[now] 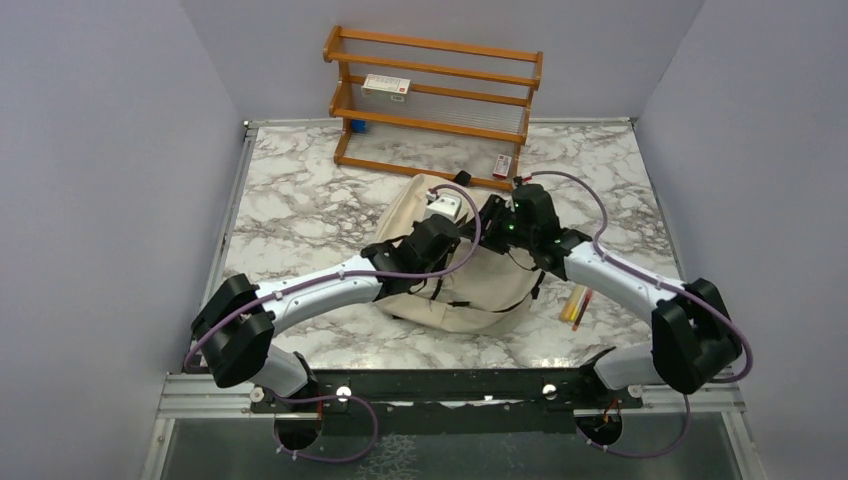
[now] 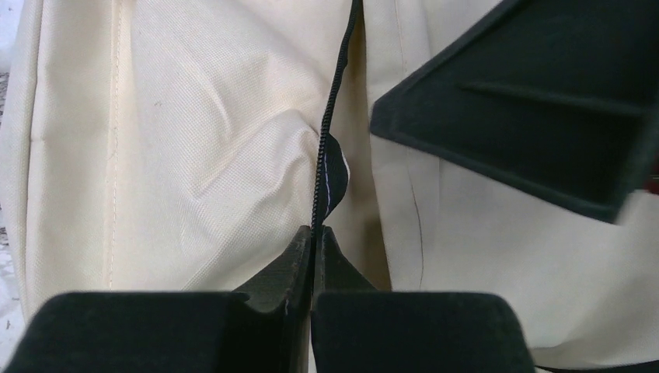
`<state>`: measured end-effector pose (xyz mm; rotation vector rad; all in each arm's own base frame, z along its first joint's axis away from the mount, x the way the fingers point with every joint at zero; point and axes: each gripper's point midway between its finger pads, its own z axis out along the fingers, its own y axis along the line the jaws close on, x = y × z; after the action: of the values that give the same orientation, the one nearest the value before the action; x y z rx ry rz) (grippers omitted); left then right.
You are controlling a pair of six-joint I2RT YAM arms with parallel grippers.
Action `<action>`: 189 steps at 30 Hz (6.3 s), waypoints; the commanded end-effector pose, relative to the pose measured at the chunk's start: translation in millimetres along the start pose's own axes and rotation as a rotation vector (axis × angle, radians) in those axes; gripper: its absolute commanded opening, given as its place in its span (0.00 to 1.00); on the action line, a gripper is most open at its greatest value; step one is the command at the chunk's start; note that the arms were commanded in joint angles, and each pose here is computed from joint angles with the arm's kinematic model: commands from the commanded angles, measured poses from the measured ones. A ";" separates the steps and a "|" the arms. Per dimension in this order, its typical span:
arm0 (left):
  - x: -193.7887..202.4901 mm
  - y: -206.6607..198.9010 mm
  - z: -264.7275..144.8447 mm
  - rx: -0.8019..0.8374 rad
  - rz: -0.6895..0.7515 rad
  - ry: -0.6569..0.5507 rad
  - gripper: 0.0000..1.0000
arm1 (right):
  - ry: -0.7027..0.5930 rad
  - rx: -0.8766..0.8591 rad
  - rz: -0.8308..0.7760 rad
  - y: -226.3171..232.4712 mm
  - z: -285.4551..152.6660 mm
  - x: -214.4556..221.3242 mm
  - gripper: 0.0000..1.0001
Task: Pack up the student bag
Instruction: Place the stationery in the student bag, then pick up the stationery from the center of the board, then place the stationery in the student bag.
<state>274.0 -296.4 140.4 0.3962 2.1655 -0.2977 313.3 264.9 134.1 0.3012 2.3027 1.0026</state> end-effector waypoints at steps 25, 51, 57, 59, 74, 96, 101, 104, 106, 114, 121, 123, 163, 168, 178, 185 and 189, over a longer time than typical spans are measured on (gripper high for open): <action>-8.2 -17.3 -19.9 0.144 -0.037 -0.076 0.68 | -0.466 0.920 -0.008 -177.6 -174.3 -48.1 0.53; -13.5 -15.2 -41.5 0.184 -0.085 -0.105 0.70 | -0.253 0.914 0.137 -258.0 -136.3 -45.6 0.39; -11.9 -15.3 -41.1 0.188 -0.086 -0.106 0.70 | -0.236 0.951 0.164 -262.6 -138.6 -40.9 0.44; -12.1 -16.3 -41.3 0.193 -0.088 -0.106 0.70 | -0.217 0.978 0.178 -265.3 -140.9 -37.5 0.47; -9.4 -16.2 -40.9 0.201 -0.083 -0.112 0.71 | -0.257 1.029 0.220 -249.0 -166.1 -47.7 0.49; -7.3 -23.3 -40.9 0.241 -0.040 -0.097 0.71 | -0.129 1.097 0.427 -257.4 -165.5 1.4 0.51; -9.9 -21.2 -42.7 0.232 -0.036 -0.100 0.71 | -0.110 1.093 0.436 -262.0 -160.5 8.9 0.51; -9.7 -20.7 -42.0 0.228 -0.044 -0.104 0.71 | -0.091 1.099 0.436 -265.4 -159.5 14.3 0.51; -9.0 -21.4 -41.2 0.229 -0.052 -0.102 0.71 | -0.077 1.112 0.438 -268.0 -160.3 18.6 0.51; -5.8 -19.5 -43.2 0.228 -0.066 -0.098 0.71 | -0.038 1.082 0.449 -270.5 -150.3 27.1 0.47; -10.1 -14.8 -49.4 0.214 -0.069 -0.108 0.72 | -0.075 1.059 0.420 -268.8 -147.7 15.9 0.21; -11.5 -14.2 -51.5 0.214 -0.075 -0.112 0.72 | -0.110 1.044 0.400 -265.3 -149.2 6.5 0.19; -93.1 -107.8 -76.2 0.624 -0.231 -0.235 0.81 | -0.198 -0.181 0.095 45.1 -124.0 -40.0 0.01; -84.6 -112.3 -70.9 0.638 -0.227 -0.203 0.68 | -0.187 -0.203 0.079 54.6 -121.2 -36.0 0.01; -76.9 -119.1 -70.2 0.678 -0.215 -0.179 0.47 | -0.179 -0.243 0.062 61.5 -120.9 -32.6 0.02; -73.5 -125.6 -69.9 0.710 -0.207 -0.159 0.16 | -0.190 -0.249 0.030 64.0 -124.9 -34.3 0.11; -73.2 -125.0 -71.3 0.712 -0.207 -0.162 0.06 | -0.196 -0.238 0.011 62.4 -127.0 -34.7 0.23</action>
<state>229.3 -385.0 231.2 0.4513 1.9448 -1.0840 258.6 216.4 233.4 0.3513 2.0743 1.1629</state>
